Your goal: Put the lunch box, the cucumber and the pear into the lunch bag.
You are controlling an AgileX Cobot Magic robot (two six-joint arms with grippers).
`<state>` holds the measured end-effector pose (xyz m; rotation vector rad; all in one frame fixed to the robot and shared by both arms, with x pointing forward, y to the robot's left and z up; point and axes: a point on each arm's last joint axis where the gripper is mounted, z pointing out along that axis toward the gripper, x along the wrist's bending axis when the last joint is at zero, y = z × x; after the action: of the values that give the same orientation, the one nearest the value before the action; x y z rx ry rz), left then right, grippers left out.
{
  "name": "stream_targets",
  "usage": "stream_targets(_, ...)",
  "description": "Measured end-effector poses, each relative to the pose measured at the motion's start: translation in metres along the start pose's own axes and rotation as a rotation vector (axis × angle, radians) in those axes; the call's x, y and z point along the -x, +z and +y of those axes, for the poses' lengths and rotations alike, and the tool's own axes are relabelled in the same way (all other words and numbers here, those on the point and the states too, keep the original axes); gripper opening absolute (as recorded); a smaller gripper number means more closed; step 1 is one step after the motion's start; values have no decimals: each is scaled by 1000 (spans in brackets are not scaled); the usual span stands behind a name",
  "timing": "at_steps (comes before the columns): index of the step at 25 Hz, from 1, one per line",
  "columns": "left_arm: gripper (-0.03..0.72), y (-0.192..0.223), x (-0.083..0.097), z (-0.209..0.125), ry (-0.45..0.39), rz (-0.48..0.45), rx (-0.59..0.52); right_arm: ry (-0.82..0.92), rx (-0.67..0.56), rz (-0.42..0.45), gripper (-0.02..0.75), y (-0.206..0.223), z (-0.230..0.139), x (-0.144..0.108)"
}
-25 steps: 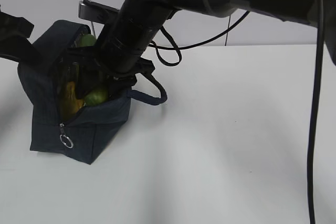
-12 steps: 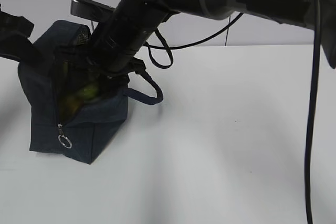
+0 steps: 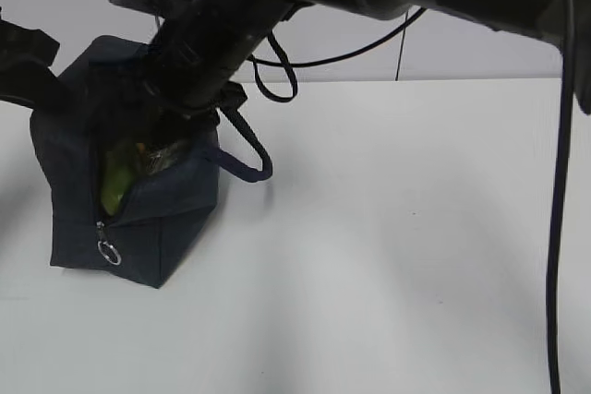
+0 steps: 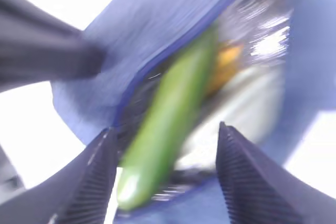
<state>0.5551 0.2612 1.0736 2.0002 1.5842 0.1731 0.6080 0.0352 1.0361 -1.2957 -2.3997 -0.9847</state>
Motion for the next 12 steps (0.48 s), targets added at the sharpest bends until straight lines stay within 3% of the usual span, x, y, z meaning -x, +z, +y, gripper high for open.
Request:
stream_targets(4, 22, 0, 0, 0, 1, 0, -1, -94, 82, -58, 465, -26, 17, -11)
stream_targets(7, 22, 0, 0, 0, 1, 0, -1, -123, 119, -182, 465, -52, 24, -14)
stream_targets(12, 22, 0, 0, 0, 1, 0, -2, -81, 52, -329, 466, -55, 19, -1)
